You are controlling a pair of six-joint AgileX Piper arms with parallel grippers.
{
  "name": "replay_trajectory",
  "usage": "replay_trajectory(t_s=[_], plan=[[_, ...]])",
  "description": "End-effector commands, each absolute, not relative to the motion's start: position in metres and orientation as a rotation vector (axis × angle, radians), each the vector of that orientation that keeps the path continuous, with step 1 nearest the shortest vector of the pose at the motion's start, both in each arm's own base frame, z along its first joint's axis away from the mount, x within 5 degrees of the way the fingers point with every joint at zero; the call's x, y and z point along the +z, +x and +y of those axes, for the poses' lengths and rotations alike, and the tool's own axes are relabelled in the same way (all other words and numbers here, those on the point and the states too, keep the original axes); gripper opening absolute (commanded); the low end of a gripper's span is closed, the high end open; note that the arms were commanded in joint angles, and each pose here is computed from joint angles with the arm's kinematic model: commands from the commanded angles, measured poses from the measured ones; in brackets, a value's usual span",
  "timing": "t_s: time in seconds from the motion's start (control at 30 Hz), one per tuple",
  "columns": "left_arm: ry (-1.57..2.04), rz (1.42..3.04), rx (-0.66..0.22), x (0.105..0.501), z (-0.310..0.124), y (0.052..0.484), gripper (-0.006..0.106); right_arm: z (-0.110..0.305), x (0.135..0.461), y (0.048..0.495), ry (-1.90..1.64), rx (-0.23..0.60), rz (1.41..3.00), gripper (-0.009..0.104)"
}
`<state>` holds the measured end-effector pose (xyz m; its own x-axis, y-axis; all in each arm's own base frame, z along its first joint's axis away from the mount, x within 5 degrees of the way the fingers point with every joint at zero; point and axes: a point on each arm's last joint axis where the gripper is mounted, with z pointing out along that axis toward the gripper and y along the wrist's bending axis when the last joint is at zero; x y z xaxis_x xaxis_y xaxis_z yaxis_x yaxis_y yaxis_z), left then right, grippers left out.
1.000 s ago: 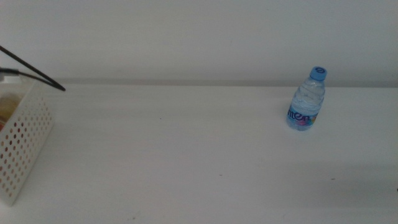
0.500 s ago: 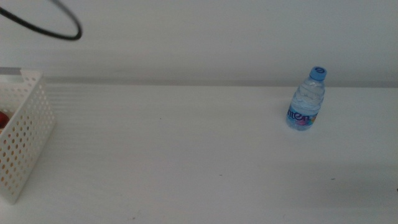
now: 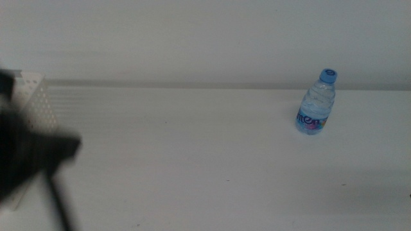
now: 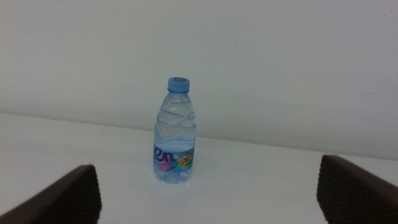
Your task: Use arms to grab the bottles and put them into the dustbin to the left of the table.
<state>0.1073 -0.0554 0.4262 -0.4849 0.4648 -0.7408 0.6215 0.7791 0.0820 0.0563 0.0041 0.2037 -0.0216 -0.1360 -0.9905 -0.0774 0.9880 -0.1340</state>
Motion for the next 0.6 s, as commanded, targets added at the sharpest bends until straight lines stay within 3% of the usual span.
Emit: replay_trajectory(t_s=[0.0,0.23,0.43,0.57], plan=[[0.825,2.144,-0.313,0.405,-0.058,0.092,0.094,0.004,0.192,0.055,-0.172,-0.063,1.591,0.093],[0.673,1.98,-0.478,0.355,-0.058,0.074,0.094,0.004,0.192,0.055,-0.172,-0.063,1.591,0.093],[0.642,1.955,-0.589,0.356,-0.061,0.064,0.094,0.004,0.192,0.055,-0.172,-0.063,1.591,0.093],[0.654,1.948,-0.59,0.356,-0.061,0.064,0.094,0.004,0.192,0.055,-0.172,-0.063,1.591,0.093]])
